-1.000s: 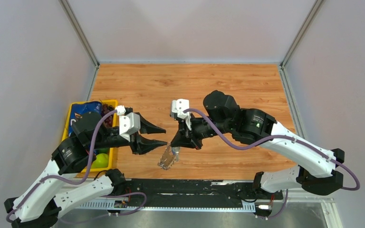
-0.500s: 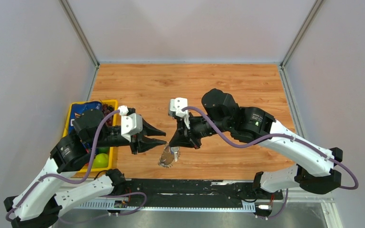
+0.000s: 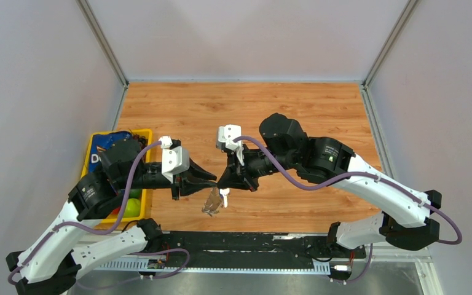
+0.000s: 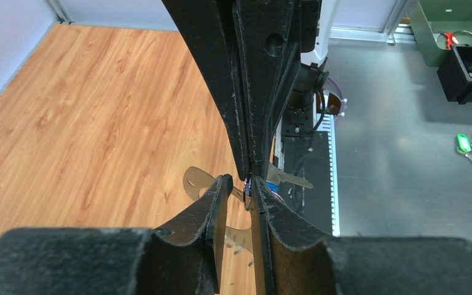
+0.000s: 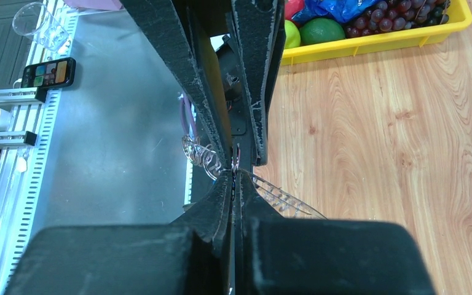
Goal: Put the keys on the keyring
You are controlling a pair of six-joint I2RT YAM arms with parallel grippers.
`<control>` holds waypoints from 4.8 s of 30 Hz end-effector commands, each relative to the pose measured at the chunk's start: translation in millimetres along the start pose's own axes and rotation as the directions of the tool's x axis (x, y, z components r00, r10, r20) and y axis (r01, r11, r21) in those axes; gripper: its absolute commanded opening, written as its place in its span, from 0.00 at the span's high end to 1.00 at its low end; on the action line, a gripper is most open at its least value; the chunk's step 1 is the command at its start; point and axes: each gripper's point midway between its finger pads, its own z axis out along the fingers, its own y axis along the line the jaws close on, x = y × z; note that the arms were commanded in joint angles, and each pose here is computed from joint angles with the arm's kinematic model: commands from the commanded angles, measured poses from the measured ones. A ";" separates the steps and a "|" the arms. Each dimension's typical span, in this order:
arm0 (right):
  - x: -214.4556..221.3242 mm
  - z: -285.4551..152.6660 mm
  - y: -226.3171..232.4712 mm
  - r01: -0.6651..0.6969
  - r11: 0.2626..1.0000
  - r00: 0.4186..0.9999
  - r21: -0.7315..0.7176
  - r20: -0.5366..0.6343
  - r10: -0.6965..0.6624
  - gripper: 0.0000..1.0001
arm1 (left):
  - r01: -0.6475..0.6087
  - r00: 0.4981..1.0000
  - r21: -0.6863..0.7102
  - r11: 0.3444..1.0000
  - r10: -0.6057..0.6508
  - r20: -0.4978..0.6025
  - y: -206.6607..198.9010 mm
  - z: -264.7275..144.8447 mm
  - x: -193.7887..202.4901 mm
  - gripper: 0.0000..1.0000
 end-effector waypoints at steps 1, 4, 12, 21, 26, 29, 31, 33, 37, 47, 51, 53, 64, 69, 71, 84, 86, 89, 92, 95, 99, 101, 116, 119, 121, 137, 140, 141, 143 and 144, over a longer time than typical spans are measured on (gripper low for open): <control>-30.7 -10.5 6.0 0.032 0.999 0.995 0.002 0.092 -0.032 1.00 | -0.043 0.999 0.012 0.999 0.042 0.032 -3.5 -5.1 -15.2 0.75; -31.0 -10.9 6.8 0.032 1.000 0.995 -0.001 0.093 -0.031 1.00 | -0.042 0.999 0.010 0.999 0.042 0.034 -2.7 -4.4 -15.5 0.85; -32.1 -9.7 5.3 0.034 0.999 0.995 0.004 0.097 -0.034 1.00 | -0.054 0.997 0.035 0.998 0.053 0.047 -5.7 -2.4 -17.9 1.00; -36.3 -18.4 4.3 0.039 0.999 0.991 0.035 0.129 -0.043 0.94 | -0.062 0.991 0.018 0.998 0.060 0.117 -3.4 0.0 -28.4 1.00; -35.7 -23.8 4.8 0.042 0.998 0.988 0.051 0.148 -0.049 0.75 | -0.072 0.977 -0.019 0.997 0.074 0.199 -1.1 -4.6 -44.6 1.00; -34.2 -27.1 5.3 0.045 0.997 0.985 0.057 0.162 -0.053 0.72 | -0.086 0.967 -0.031 0.996 0.091 0.239 -1.1 -7.0 -52.7 1.00; -33.9 -28.7 5.8 0.046 0.997 0.984 0.060 0.171 -0.056 0.71 | -0.073 0.963 -0.029 0.997 0.078 0.257 -1.7 -6.9 -55.3 1.00; -31.6 -29.3 4.3 0.044 0.997 0.984 0.069 0.172 -0.056 0.71 | -0.068 0.959 -0.027 0.997 0.073 0.274 -2.2 -6.9 -57.8 1.00; -38.0 -35.5 5.8 0.050 0.995 0.976 0.081 0.207 -0.066 0.71 | -0.059 0.952 -0.024 0.998 0.063 0.300 -3.3 -7.2 -60.9 1.00; -59.4 -44.1 5.7 0.043 0.994 0.958 0.104 0.277 -0.070 0.77 | -0.058 0.945 -0.030 0.998 0.064 0.321 -4.6 -10.5 -61.7 1.00; -59.2 -41.5 4.9 0.043 0.994 0.959 0.102 0.274 -0.070 0.86 | -0.062 0.941 -0.032 0.998 0.069 0.331 -5.7 -12.3 -63.5 1.00; -59.9 -40.6 4.6 0.043 0.994 0.959 0.101 0.276 -0.069 0.89 | -0.063 0.939 -0.033 0.997 0.070 0.337 -6.0 -13.1 -64.6 1.00; -51.2 -34.1 12.4 0.062 0.997 0.958 0.046 0.279 -0.072 1.00 | -0.058 0.922 -0.047 0.997 0.071 0.379 -5.4 -16.4 -71.8 1.00; -45.0 -30.7 14.5 0.038 0.999 0.961 0.025 0.273 -0.043 1.00 | -0.054 0.917 -0.058 0.997 0.072 0.393 -3.8 -17.3 -73.6 1.00; -44.1 -30.2 15.1 0.039 0.999 0.961 0.022 0.274 -0.044 1.00 | -0.051 0.915 -0.065 0.997 0.073 0.396 -2.6 -17.5 -74.2 1.00; -37.3 -29.3 19.8 0.042 0.999 0.961 0.003 0.273 -0.041 1.00 | -0.037 0.910 -0.120 0.992 0.083 0.406 6.7 -19.9 -75.8 1.00; -36.7 -28.2 21.0 0.042 0.999 0.962 -0.002 0.271 -0.040 1.00 | -0.033 0.909 -0.129 0.991 0.084 0.409 8.0 -20.4 -76.0 1.00; -35.5 -26.2 19.6 0.042 0.999 0.962 0.003 0.269 -0.041 1.00 | -0.029 0.904 -0.144 0.989 0.087 0.419 9.8 -22.6 -78.2 1.00; -34.4 -23.3 18.7 0.038 0.999 0.964 0.001 0.264 -0.037 1.00 | -0.021 0.899 -0.153 0.988 0.086 0.430 10.9 -24.3 -79.9 1.00; -33.3 -19.7 17.2 0.036 0.999 0.965 0.002 0.261 -0.036 1.00 | -0.017 0.889 -0.160 0.987 0.088 0.449 10.8 -27.0 -82.5 1.00; -32.0 -15.8 17.0 0.031 0.999 0.966 -0.006 0.255 -0.028 1.00 | -0.007 0.878 -0.173 0.985 0.089 0.471 11.7 -30.7 -85.3 1.00; -31.0 -13.7 16.3 0.027 1.000 0.967 -0.008 0.252 -0.024 1.00 | -0.003 0.872 -0.176 0.984 0.089 0.481 12.1 -31.7 -86.9 1.00; -28.0 -2.5 13.2 0.007 1.000 0.968 -0.017 0.250 -0.002 1.00 | 0.012 0.850 -0.198 0.980 0.094 0.519 14.3 -37.6 -92.5 1.00; -28.2 -1.0 11.8 0.002 1.000 0.969 -0.013 0.249 0.001 1.00 | 0.014 0.845 -0.200 0.980 0.095 0.526 13.6 -39.6 -94.2 1.00; -29.0 0.1 10.0 -0.004 1.000 0.968 -0.006 0.250 0.005 1.00 | 0.015 0.842 -0.201 0.979 0.096 0.530 13.3 -40.7 -94.8 1.00; -38.8 -13.9 7.9 -0.006 0.999 0.957 0.039 0.289 -0.005 0.81 | 0.037 0.828 -0.234 0.972 0.101 0.552 19.5 -44.1 -97.0 1.00; -42.0 -24.5 7.6 -0.001 0.998 0.951 0.068 0.307 -0.020 0.72 | 0.038 0.825 -0.238 0.971 0.104 0.555 19.3 -45.8 -97.7 1.00; -43.8 -28.4 6.4 0.001 0.997 0.949 0.083 0.315 -0.027 0.70 | 0.039 0.825 -0.240 0.970 0.104 0.556 19.9 -45.9 -97.9 1.00; -48.4 -34.7 5.2 0.006 0.994 0.943 0.105 0.330 -0.041 0.68 | 0.042 0.822 -0.242 0.969 0.105 0.560 19.8 -47.2 -98.8 1.00; -50.5 -37.2 4.7 0.009 0.994 0.941 0.113 0.334 -0.047 0.67 | 0.043 0.820 -0.244 0.969 0.105 0.563 20.1 -47.7 -99.2 1.00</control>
